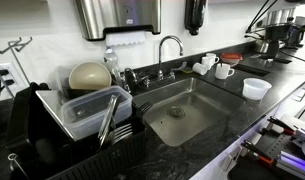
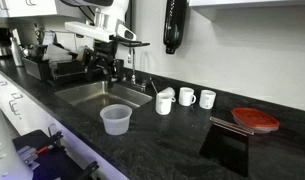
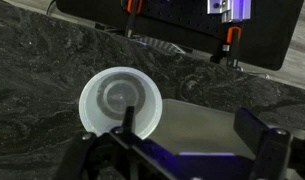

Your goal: Move the spoon from the white cup and put it on the dish rack then put the same cup in the sink

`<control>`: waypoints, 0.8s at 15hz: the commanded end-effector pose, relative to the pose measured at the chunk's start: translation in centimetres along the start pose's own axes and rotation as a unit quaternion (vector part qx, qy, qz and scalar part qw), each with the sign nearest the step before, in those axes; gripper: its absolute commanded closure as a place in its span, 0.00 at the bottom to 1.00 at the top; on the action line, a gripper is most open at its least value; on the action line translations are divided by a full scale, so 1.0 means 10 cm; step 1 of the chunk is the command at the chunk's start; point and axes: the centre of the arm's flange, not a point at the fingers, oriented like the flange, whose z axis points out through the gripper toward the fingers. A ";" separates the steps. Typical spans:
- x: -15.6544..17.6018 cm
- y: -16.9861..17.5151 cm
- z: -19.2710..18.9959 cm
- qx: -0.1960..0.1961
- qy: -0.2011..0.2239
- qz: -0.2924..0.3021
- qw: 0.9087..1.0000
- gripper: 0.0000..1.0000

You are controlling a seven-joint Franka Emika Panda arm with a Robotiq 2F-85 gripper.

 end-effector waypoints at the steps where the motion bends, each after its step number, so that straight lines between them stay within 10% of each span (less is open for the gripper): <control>1: 0.00 0.00 0.00 0.000 0.000 0.000 1.000 0.00; 12: 1.04 0.15 -0.18 -0.173 0.143 0.003 0.974 0.00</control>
